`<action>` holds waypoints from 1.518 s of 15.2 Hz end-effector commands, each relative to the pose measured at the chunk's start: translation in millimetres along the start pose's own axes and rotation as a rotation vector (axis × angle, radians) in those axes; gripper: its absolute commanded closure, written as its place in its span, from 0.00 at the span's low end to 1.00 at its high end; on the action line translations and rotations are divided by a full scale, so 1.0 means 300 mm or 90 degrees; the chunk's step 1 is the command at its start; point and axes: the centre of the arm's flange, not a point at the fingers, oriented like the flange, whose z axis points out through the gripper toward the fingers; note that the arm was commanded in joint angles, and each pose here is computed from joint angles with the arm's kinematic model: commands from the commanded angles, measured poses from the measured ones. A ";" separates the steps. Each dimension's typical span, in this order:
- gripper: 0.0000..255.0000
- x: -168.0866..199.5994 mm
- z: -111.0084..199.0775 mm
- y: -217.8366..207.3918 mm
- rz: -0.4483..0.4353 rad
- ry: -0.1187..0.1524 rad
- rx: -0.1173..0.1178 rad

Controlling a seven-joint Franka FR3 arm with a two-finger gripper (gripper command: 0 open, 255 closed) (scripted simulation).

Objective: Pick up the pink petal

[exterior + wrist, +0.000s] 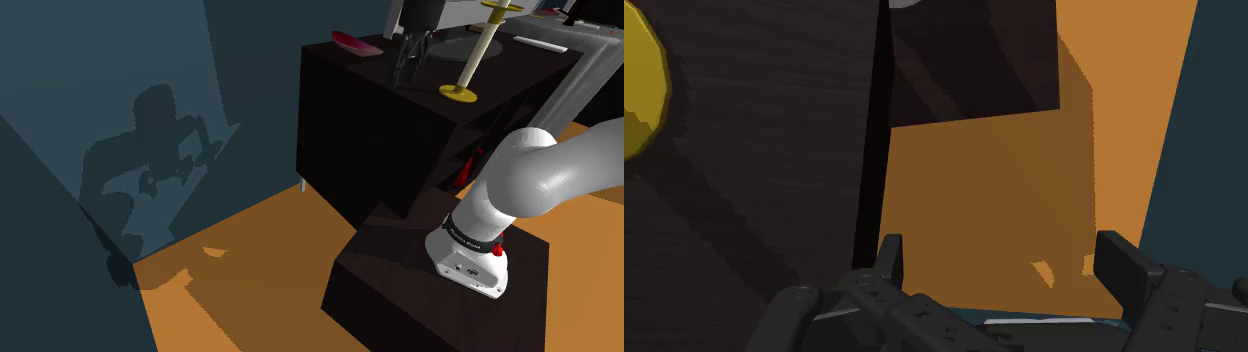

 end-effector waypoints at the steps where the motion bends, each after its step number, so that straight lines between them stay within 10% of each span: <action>1: 0.00 0.000 0.000 0.000 0.000 0.000 0.000; 23: 0.00 0.839 0.069 0.021 0.073 0.010 -0.654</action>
